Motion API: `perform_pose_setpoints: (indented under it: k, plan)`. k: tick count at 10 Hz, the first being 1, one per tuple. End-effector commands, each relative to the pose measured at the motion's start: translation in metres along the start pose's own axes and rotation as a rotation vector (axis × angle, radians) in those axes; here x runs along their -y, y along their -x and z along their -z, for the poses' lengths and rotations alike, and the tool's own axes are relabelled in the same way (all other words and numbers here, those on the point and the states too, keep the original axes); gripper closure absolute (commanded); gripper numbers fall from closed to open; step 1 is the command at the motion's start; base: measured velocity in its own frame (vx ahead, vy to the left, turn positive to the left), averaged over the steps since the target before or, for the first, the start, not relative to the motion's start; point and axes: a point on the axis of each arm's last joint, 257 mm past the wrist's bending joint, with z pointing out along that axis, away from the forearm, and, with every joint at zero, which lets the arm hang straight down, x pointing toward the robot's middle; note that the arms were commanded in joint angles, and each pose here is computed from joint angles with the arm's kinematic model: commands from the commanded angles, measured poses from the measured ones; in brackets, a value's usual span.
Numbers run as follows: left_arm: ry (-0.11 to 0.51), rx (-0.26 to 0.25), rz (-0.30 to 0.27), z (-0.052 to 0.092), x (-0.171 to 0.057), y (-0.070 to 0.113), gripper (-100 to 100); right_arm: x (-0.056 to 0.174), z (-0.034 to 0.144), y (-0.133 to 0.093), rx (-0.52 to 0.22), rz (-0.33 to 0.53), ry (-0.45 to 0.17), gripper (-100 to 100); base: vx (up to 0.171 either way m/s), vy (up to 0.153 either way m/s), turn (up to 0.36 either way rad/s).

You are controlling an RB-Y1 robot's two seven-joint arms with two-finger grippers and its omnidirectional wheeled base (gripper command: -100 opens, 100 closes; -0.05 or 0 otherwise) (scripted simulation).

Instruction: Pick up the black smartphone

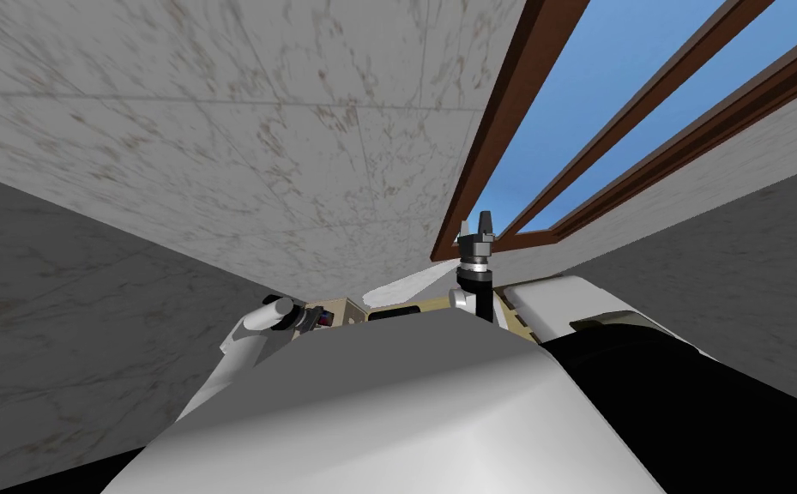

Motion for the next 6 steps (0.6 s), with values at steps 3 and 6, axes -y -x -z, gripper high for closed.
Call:
perform_pose_setpoints:
  k: [3, 6]
  plan:
    - [0.001, -0.004, -0.003, 0.01, -0.001, 0.002, 100, 0.0, 0.0, 0.0, 0.0, 0.0, 0.0, 0, 0.005, -0.001, 0.027]
    - [0.002, -0.004, -0.006, 0.012, -0.001, 0.004, 0, 0.0, 0.0, 0.0, 0.0, 0.0, 0.0, 0, 0.015, -0.005, 0.033]
